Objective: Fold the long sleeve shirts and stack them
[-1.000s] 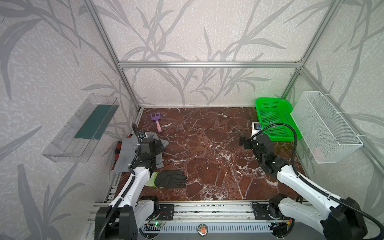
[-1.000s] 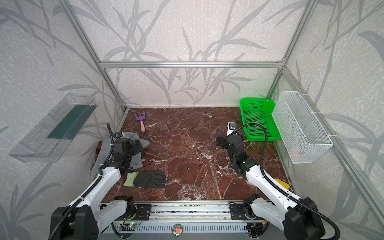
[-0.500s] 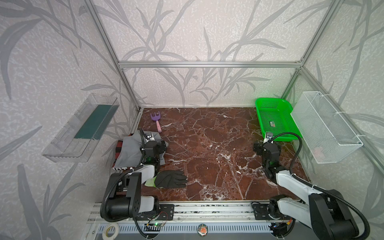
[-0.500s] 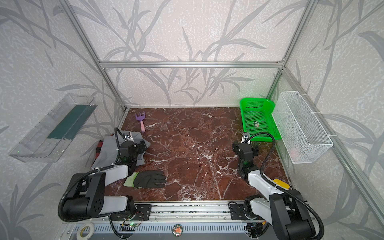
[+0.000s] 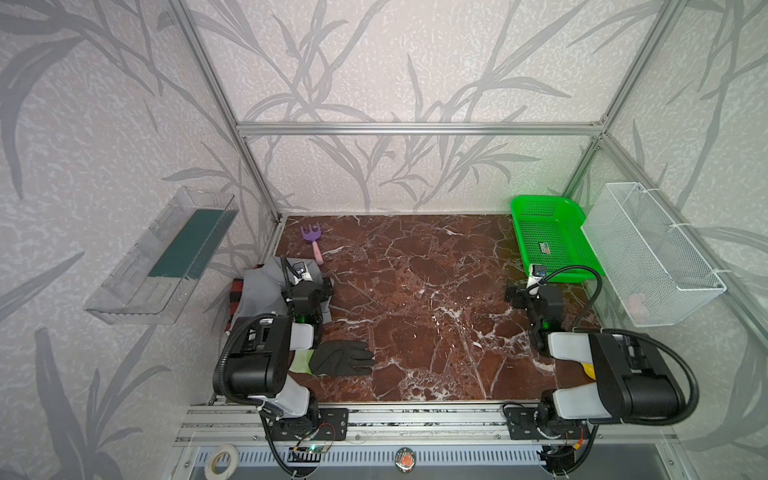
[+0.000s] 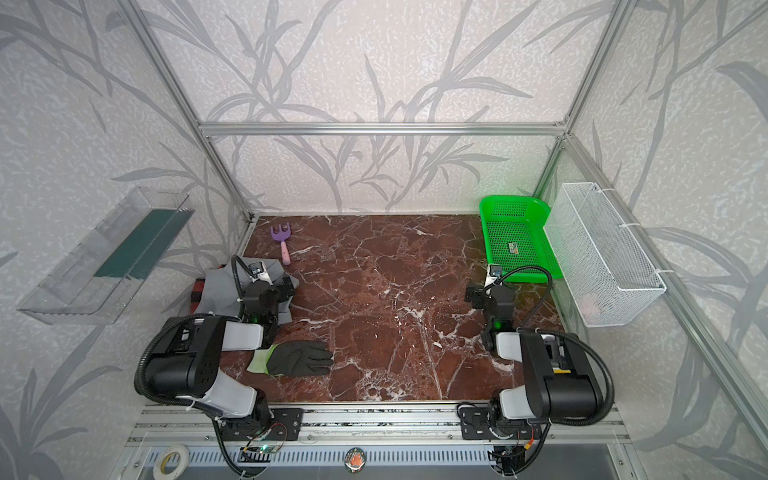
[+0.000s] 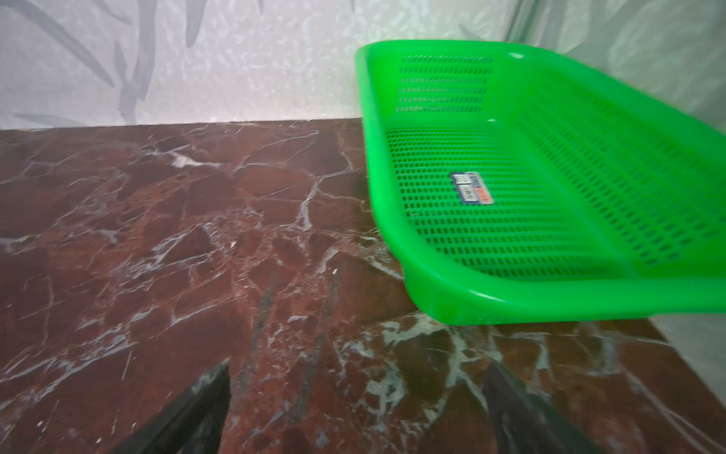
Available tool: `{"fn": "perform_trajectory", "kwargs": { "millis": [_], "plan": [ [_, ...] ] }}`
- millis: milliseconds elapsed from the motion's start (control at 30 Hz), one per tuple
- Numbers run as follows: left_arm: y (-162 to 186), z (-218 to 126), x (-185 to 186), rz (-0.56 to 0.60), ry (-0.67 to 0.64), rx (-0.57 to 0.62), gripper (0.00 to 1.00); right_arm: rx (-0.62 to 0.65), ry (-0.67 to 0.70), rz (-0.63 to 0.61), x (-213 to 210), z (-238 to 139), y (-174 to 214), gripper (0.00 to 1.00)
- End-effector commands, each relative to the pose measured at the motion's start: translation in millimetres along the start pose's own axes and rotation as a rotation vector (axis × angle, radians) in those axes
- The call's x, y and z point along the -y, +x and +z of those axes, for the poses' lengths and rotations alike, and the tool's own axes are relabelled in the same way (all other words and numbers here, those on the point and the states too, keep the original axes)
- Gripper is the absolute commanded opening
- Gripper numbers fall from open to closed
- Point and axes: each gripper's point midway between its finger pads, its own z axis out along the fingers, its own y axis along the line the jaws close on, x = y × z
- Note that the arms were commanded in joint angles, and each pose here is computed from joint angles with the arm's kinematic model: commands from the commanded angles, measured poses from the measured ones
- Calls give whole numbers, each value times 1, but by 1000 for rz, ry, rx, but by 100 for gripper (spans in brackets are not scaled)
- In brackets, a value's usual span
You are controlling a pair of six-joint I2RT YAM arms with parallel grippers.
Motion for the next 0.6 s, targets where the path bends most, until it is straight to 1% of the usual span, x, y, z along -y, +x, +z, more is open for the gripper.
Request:
{"fn": "perform_trajectory", "kwargs": {
  "millis": [0,67,133,167,567],
  "plan": [
    [-1,-2,3,23,1,18,99,103,-113,-15,-20,1,-15,99],
    [-1,-2,5,39,-15,22,99,14,-133,-29,-25,8,-11,99],
    [-2,-2,5,42,-20,28,99,30,-124,-39,-27,11,-12,99],
    [-2,-2,5,41,-21,26,99,60,-125,-36,-27,10,-15,99],
    [-2,-3,5,45,-21,28,99,59,-131,-36,-28,9,-14,99]
  ]
}}
